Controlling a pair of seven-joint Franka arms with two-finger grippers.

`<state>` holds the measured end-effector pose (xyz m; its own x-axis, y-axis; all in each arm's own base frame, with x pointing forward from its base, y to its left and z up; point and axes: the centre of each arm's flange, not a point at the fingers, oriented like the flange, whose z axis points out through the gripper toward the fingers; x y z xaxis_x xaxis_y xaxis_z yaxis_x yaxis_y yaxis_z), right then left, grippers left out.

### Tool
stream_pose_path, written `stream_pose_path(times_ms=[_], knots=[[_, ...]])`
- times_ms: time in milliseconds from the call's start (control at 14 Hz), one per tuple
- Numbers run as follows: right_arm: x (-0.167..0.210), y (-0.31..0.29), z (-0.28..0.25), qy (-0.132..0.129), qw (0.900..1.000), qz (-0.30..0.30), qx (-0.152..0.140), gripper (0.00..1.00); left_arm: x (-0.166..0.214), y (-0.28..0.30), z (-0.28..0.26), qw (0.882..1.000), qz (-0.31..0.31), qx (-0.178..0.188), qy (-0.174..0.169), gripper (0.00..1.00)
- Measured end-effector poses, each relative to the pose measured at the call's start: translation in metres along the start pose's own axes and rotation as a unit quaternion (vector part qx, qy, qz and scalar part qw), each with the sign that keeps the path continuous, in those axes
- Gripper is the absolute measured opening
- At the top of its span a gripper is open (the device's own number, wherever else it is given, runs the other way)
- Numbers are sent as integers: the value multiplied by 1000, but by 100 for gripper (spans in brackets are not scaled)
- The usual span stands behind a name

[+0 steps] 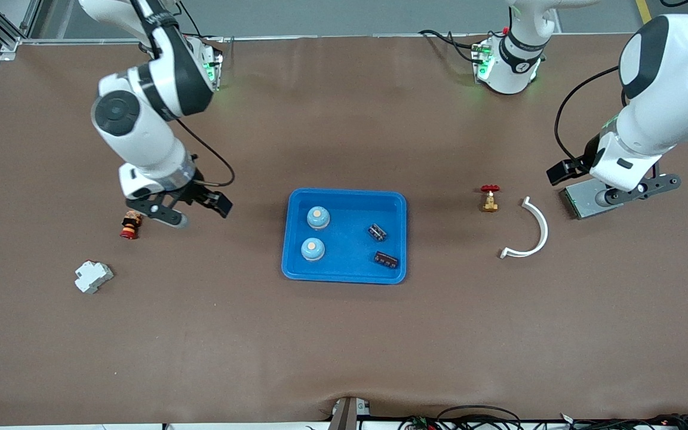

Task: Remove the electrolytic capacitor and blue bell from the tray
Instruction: 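Move the right gripper over a bell while the left gripper reaches a capacitor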

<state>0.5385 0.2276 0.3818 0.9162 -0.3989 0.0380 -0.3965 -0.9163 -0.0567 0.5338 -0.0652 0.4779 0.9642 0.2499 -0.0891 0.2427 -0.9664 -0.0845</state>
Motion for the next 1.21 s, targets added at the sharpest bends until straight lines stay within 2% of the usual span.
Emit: stream_pose_path(times_ms=[357, 571, 786, 1000, 1214], knots=[[-41, -50, 56, 1, 999, 38, 4, 100, 0, -3, 15, 1000, -22, 1, -3, 100], [-64, -80, 84, -3, 998, 55, 1, 100, -16, 35, 27, 999, -37, 1, 8, 100], [-77, -105, 111, -4, 998, 66, 0, 100, -27, 59, 61, 998, -65, -7, 21, 100], [-89, -122, 137, 0, 997, 72, 8, 100, -36, 99, 97, 991, -130, -27, 30, 100], [-97, -131, 156, 0, 997, 80, 8, 100, -53, 158, 122, 980, -181, -67, 40, 100]])
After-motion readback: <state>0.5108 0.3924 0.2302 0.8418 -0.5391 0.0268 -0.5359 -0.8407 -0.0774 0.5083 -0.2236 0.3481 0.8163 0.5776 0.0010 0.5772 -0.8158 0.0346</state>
